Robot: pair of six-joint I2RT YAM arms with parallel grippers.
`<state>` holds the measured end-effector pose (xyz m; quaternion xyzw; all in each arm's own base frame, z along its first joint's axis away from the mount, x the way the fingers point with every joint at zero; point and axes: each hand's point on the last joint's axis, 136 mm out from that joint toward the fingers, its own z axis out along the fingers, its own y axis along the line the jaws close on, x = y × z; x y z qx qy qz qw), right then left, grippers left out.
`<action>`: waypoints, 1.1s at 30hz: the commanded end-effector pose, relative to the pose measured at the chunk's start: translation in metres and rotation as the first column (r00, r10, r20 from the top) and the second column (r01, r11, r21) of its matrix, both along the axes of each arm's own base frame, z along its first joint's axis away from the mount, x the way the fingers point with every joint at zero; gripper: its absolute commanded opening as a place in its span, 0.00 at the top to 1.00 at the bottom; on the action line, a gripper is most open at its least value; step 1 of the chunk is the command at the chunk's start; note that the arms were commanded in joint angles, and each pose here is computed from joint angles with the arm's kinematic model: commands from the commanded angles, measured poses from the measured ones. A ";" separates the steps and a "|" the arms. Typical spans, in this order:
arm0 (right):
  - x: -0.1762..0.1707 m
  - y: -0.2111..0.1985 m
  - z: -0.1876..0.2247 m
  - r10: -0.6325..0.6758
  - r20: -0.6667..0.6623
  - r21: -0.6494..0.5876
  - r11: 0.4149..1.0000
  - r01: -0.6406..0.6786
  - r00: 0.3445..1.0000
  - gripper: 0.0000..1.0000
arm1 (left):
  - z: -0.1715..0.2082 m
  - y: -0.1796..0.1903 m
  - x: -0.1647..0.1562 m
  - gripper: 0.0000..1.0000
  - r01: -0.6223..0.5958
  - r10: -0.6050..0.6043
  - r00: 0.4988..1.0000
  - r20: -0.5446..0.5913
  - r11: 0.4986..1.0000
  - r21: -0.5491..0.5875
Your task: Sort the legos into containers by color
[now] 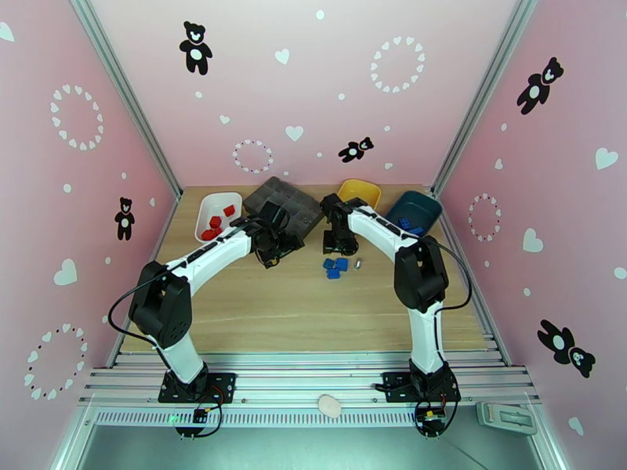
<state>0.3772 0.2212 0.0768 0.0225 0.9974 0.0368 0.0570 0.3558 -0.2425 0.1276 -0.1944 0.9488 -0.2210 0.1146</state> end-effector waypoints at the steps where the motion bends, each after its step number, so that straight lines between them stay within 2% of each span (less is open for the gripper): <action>1: -0.007 -0.010 -0.013 -0.055 -0.032 -0.064 0.997 0.053 0.998 0.50 | 0.012 0.004 0.005 0.12 -0.011 0.011 0.999 0.041 1.000 -0.007; 11: -0.018 -0.024 -0.023 -0.115 -0.051 -0.123 0.987 0.108 0.992 0.46 | 0.010 0.006 0.001 0.12 -0.008 0.008 0.999 0.035 1.000 -0.008; 33: -0.019 -0.022 -0.052 -0.131 -0.094 -0.137 0.984 0.117 0.987 0.44 | 0.010 0.012 -0.006 0.12 0.001 0.000 0.999 0.034 1.000 -0.008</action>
